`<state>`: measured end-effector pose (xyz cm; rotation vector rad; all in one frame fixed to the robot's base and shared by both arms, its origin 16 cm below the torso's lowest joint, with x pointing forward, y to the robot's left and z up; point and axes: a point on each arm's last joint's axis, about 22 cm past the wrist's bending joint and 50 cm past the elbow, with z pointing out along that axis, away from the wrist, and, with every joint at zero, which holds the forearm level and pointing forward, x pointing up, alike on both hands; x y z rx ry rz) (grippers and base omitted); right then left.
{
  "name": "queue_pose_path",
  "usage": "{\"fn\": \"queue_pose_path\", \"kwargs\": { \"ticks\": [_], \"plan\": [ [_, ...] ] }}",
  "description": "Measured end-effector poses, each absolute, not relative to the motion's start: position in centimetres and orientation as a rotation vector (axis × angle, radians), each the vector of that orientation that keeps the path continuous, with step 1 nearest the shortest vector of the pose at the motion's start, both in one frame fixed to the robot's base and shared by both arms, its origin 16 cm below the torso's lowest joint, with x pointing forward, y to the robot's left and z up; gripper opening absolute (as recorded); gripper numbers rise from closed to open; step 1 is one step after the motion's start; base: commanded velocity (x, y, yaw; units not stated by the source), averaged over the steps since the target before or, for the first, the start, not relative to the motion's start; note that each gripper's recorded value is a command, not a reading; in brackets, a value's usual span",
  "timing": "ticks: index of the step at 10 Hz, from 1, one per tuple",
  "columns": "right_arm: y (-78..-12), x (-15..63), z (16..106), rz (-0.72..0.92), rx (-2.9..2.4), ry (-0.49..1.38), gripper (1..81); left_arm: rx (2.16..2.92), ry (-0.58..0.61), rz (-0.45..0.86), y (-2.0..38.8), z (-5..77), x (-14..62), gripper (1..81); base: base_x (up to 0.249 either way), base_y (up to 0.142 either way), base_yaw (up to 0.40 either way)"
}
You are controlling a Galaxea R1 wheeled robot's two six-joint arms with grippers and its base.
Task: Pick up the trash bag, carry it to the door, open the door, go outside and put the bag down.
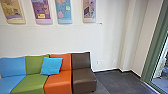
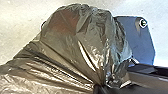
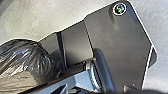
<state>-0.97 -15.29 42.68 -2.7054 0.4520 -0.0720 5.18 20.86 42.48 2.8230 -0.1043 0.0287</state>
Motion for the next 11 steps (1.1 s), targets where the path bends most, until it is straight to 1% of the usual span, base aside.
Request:
{"fn": "queue_pose_path", "kwargs": {
  "ticks": [2,3,5,6,9,11],
  "plan": [
    [-15.3,-2.9,42.6,-0.005,-2.713,0.467,81.1,2.821,-0.092,-0.045,20.8,42.1,3.0,1.0,0.0,0.0,-0.184],
    [-15.4,-3.0,42.6,0.002,-2.714,0.469,81.1,2.82,-0.09,-0.058,20.8,42.0,2.6,1.0,0.0,0.0,-0.184],
    [-15.1,-3.0,42.6,0.008,-2.713,0.462,81.1,2.822,-0.082,-0.046,20.8,42.0,3.3,1.0,0.0,0.0,-0.184],
    [-15.1,-2.5,42.6,0.007,-2.716,0.436,81.1,2.823,-0.057,-0.036,20.9,42.0,3.1,1.0,0.0,0.0,-0.185],
    [-14.8,-0.5,42.6,0.015,-2.73,0.311,81.1,2.824,0.071,-0.01,21.6,42.1,1.1,1.0,0.0,0.0,-0.185],
    [-14.7,0.2,42.6,0.011,-2.731,0.29,81.1,2.822,0.092,-0.012,21.6,42.1,0.5,1.0,0.0,0.0,-0.185]
  ]
}}
